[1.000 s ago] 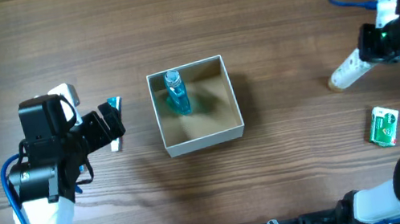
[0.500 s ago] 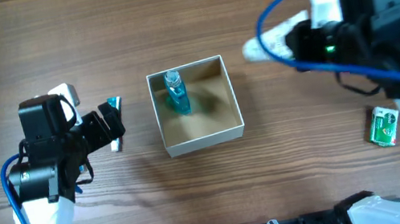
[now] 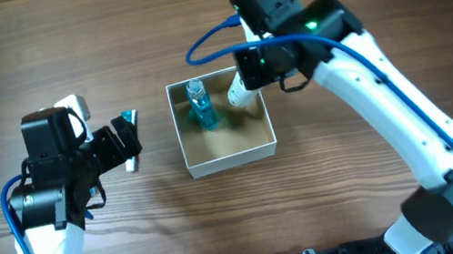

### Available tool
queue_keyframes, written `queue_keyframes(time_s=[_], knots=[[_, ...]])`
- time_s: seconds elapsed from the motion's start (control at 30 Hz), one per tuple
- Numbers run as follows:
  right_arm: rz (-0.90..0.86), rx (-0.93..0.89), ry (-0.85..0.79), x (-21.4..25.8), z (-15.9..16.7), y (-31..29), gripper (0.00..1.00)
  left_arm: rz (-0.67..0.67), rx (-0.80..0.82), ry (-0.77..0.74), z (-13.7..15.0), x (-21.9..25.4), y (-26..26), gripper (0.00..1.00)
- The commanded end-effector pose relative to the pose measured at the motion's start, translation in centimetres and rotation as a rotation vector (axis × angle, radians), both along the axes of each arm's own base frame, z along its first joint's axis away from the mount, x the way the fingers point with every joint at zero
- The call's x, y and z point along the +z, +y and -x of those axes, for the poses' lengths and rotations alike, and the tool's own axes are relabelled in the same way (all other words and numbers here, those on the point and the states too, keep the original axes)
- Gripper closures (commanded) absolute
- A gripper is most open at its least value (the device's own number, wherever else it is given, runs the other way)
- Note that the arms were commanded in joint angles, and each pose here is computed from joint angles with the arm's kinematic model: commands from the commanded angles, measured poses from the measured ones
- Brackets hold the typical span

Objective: Pack container
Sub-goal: 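Carry the Pantene tube into the box and stand it upright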

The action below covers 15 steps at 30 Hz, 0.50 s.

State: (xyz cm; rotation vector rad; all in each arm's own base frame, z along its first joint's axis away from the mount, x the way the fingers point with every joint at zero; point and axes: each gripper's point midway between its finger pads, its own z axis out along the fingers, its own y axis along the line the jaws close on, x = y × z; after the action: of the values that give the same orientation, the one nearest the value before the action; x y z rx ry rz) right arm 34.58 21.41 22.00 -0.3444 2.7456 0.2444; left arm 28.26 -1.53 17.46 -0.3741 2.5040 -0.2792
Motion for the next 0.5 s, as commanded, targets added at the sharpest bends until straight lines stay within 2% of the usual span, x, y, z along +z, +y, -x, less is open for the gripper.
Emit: queue_keyframes(time_s=[0.0, 0.2, 0.4, 0.43, 0.47], knots=[[0.007, -0.039, -0.041, -0.5, -2.0, 0.5, 0.96, 0.034, -0.023, -0.018, -0.3, 0.7, -0.8, 0.00], [0.021, -0.057, -0.030, -3.0, -3.8, 1.3, 0.96, 0.034, -0.023, -0.018, -0.3, 0.7, -0.8, 0.00], [0.047, -0.054, 0.004, -4.7, -4.0, 1.4, 0.96, 0.034, -0.023, -0.018, -0.3, 0.7, -0.8, 0.00], [0.048, -0.054, 0.006, -4.8, -4.0, 1.4, 0.94, 0.034, -0.023, -0.018, -0.3, 0.7, -0.8, 0.00], [0.049, -0.054, 0.007, -4.8, -4.0, 1.4, 0.89, 0.034, -0.023, -0.018, -0.3, 0.7, -0.8, 0.00]])
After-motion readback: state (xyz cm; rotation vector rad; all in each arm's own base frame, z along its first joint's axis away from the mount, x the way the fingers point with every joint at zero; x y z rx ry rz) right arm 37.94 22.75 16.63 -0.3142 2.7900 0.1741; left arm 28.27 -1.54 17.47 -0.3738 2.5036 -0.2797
